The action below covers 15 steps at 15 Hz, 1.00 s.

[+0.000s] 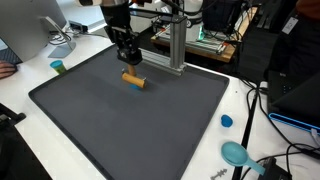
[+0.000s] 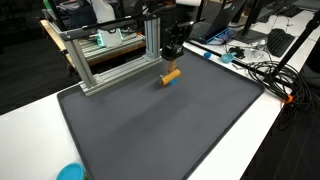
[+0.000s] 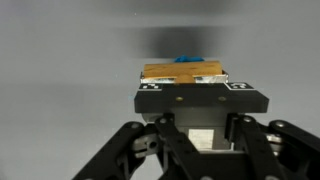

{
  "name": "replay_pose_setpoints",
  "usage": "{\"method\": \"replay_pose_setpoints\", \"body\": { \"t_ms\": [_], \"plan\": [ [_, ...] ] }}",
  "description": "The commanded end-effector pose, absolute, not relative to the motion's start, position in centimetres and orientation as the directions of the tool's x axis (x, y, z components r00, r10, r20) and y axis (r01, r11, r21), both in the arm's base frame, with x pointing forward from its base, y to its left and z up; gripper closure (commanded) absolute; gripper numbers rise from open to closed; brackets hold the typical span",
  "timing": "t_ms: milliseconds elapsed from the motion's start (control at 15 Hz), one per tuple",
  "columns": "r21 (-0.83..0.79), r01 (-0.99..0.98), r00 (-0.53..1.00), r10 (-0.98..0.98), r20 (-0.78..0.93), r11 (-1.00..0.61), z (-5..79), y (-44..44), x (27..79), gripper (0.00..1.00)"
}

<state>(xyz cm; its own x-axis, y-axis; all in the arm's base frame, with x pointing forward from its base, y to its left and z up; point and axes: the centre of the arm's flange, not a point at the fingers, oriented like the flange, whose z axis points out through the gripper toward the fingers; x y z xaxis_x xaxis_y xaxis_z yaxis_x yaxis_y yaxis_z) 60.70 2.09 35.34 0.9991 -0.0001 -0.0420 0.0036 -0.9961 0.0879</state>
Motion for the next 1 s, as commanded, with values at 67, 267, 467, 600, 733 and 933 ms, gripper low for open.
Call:
{"method": "replay_pose_setpoints", "body": {
  "t_ms": [67,267,467,600,733,933],
  "plan": [
    [0.058,0.005,0.999,0.007,0.036,-0.998,38.0,2.6,59.1,0.78],
    [0.041,-0.058,0.993,-0.054,0.102,-0.997,38.3,2.1,61.4,0.78],
    [0.013,-0.128,0.986,-0.126,0.113,-0.992,37.5,1.2,63.9,0.78],
    [0.005,-0.171,0.981,-0.17,0.094,-0.985,36.5,0.3,65.0,0.78],
    [-0.014,-0.195,0.979,-0.195,0.053,-0.981,35.0,-0.5,65.9,0.78],
    [0.011,-0.245,0.968,-0.245,0.047,-0.969,32.4,-2.0,67.0,0.78]
  ]
}}
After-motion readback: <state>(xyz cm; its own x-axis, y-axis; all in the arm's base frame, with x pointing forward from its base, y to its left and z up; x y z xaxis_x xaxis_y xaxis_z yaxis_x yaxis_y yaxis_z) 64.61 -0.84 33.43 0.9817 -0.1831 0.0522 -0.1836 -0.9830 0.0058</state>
